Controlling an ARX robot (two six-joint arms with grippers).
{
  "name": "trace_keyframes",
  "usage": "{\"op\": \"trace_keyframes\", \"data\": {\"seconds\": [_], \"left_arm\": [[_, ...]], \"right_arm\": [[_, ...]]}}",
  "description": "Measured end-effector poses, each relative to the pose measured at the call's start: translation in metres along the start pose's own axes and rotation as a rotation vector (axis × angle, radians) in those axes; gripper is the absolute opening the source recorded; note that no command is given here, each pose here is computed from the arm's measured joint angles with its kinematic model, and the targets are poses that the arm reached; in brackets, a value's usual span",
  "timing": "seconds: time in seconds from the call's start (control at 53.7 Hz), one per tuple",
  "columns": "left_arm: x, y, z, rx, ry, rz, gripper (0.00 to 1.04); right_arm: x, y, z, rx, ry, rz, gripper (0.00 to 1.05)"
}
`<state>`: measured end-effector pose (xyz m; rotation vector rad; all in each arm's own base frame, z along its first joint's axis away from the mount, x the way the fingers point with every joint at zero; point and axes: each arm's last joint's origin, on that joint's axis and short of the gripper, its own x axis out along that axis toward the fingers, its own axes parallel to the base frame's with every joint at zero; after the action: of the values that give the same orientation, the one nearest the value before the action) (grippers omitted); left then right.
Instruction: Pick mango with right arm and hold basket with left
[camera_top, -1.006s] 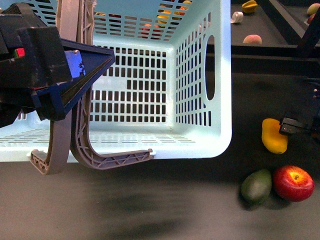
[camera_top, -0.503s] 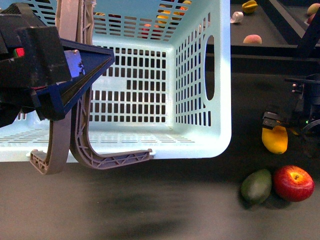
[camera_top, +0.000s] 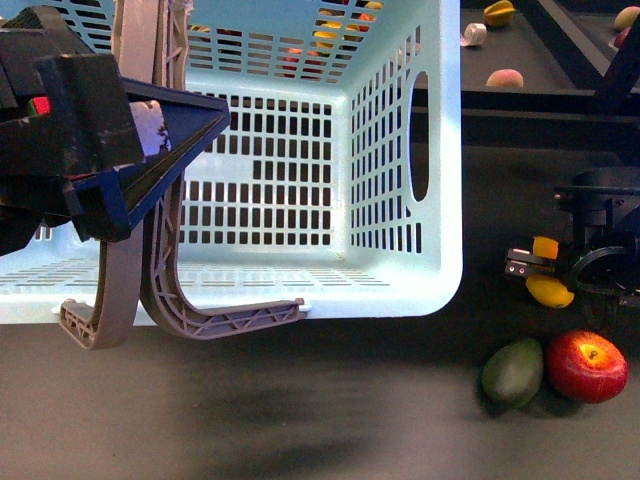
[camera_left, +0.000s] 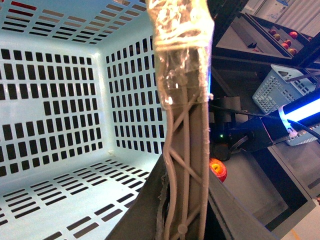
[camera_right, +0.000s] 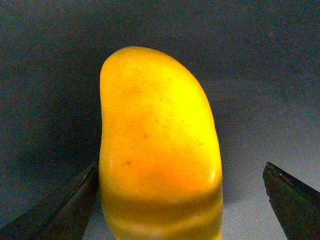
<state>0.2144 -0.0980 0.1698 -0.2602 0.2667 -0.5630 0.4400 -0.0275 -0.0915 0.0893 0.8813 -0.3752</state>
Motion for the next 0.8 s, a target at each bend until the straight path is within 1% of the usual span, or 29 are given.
{"op": "trace_keyframes", "data": {"seconds": [0.205,0.28,0.317,0.41,0.447,0.522,0.671,0.801], "left_arm": [[0.000,0.000,0.000,0.000,0.000,0.000,0.12],[0.000,0.000,0.000,0.000,0.000,0.000,0.12],[0.000,0.000,0.000,0.000,0.000,0.000,0.12],[0.000,0.000,0.000,0.000,0.000,0.000,0.12],[0.000,0.000,0.000,0.000,0.000,0.000,0.12],[0.000,0.000,0.000,0.000,0.000,0.000,0.12],[0.000,0.000,0.000,0.000,0.000,0.000,0.12],[0.000,0.000,0.000,0.000,0.000,0.000,0.12]], "right_arm": [[0.005,0.000,-0.006,0.001,0.015,-0.001,0.96],[0.005,0.000,-0.007,0.003,0.018,0.001,0.83],[0.005,0.000,-0.007,0.005,0.017,0.004,0.79],[0.005,0.000,-0.007,0.017,0.011,0.009,0.65],[0.005,-0.001,-0.007,0.025,0.009,0.013,0.62],[0.002,-0.003,-0.010,0.039,0.008,0.024,0.60],[-0.013,-0.007,-0.013,0.065,0.006,0.057,0.59],[-0.047,-0.012,-0.003,0.113,-0.042,0.120,0.59]]}}
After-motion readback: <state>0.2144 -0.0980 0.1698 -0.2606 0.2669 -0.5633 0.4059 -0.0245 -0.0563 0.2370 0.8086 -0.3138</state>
